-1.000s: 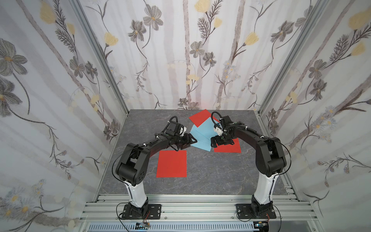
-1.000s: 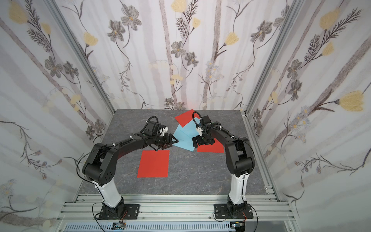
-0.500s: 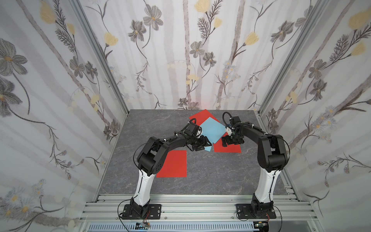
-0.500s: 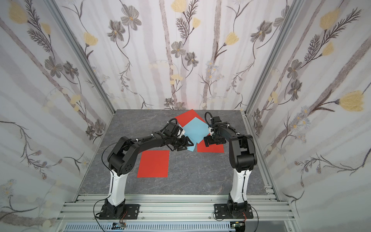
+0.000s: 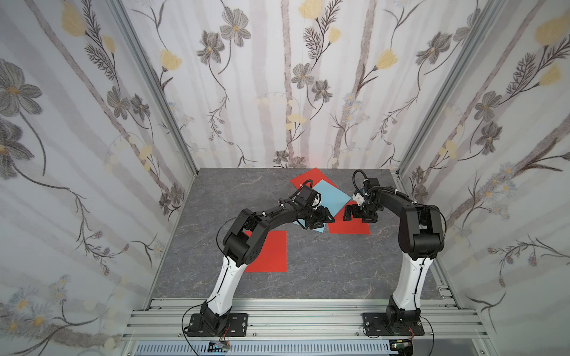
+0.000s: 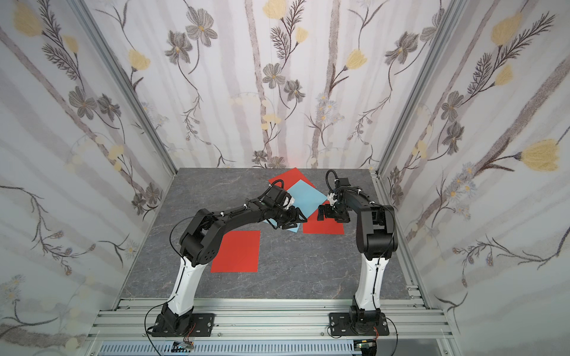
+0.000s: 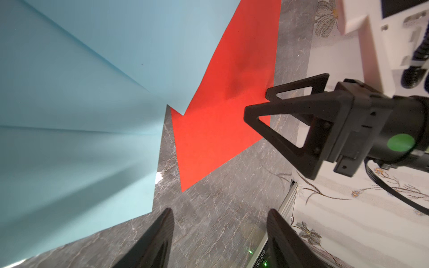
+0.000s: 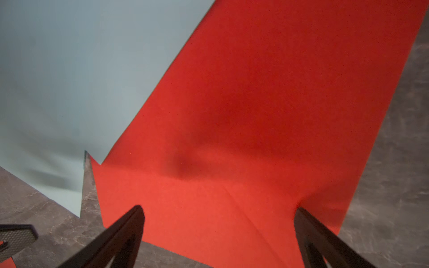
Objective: Sort the scattered colored papers by color
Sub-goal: Pick up the colored paper from the center of the board.
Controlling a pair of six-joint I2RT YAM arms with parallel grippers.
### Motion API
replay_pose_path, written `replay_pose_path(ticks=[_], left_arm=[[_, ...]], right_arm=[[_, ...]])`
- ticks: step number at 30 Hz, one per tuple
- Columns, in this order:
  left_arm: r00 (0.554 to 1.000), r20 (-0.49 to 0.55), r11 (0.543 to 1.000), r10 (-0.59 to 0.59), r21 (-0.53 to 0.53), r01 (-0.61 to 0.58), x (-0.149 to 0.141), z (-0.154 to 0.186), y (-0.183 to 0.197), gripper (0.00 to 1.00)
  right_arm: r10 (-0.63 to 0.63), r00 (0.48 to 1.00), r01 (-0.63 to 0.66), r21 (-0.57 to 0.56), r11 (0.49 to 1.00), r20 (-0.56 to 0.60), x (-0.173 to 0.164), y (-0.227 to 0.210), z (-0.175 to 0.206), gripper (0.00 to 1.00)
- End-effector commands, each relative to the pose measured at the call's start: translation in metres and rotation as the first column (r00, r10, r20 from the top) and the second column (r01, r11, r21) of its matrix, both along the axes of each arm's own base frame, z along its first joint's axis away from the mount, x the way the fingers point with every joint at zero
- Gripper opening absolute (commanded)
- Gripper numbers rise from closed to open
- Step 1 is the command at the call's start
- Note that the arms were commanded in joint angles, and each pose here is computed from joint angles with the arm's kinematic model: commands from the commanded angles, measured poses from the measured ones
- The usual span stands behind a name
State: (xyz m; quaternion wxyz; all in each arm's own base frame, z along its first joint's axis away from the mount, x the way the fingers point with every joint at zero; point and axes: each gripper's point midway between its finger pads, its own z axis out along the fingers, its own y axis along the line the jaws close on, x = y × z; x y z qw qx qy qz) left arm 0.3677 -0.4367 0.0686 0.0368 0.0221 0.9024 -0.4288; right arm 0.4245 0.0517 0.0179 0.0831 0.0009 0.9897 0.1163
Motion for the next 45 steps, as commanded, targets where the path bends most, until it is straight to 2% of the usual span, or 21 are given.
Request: replay_pose_path(ticks=[1, 7, 13, 21, 24, 27, 32, 38, 40, 45], left_arm=[[1.0, -0.019, 1.0, 0.001, 0.018, -0.001, -0.003, -0.01, -0.005, 0.65], [1.0, -0.015, 0.998, 0.005, 0.065, -0.004, -0.002, -0.029, -0.012, 0.64], [0.999, -0.011, 0.979, 0.049, 0.2, -0.045, -0.003, -0.05, -0.003, 0.64], [0.991, -0.034, 0.98, 0.127, 0.159, -0.12, -0.002, -0.062, -0.024, 0.65], [0.988, -0.029, 0.982, 0.152, 0.12, -0.147, -0.002, -0.06, -0.033, 0.65], [0.977, -0.033, 0.978, 0.211, 0.004, -0.211, 0.005, -0.058, -0.045, 0.65], [0.941, -0.07, 0.908, 0.331, -0.247, -0.338, 0.016, -0.033, -0.049, 0.65], [0.896, -0.095, 0.828, 0.433, -0.352, -0.438, 0.011, -0.046, -0.031, 0.64], [0.874, -0.1, 0.783, 0.476, -0.405, -0.473, 0.009, -0.041, -0.025, 0.62], [0.878, -0.048, 0.791, 0.476, -0.414, -0.451, 0.01, -0.029, -0.027, 0.63]], right_arm=[[-0.008, 0.999, 0.011, 0.049, 0.999, -0.052, -0.009, 0.007, -0.016, 1.0], [-0.01, 0.998, 0.014, 0.064, 0.998, -0.066, -0.013, 0.009, -0.018, 1.0], [-0.014, 0.998, 0.018, 0.074, 0.997, -0.056, -0.011, 0.009, -0.015, 1.0], [-0.012, 0.999, 0.016, 0.068, 0.998, -0.051, -0.013, 0.008, -0.012, 1.0], [-0.013, 0.998, 0.017, 0.067, 0.998, -0.053, -0.013, 0.008, -0.013, 1.0], [-0.021, 0.998, 0.026, 0.073, 0.997, -0.061, -0.014, 0.009, -0.015, 1.0], [-0.018, 0.998, 0.023, 0.074, 0.997, -0.068, -0.016, 0.01, -0.017, 1.0], [-0.016, 0.997, 0.02, 0.058, 0.998, -0.07, -0.021, 0.007, -0.017, 1.0], [-0.011, 0.997, 0.015, 0.054, 0.998, -0.074, -0.022, 0.007, -0.019, 1.0], [-0.013, 0.996, 0.018, 0.064, 0.998, -0.084, -0.023, 0.008, -0.022, 1.0]])
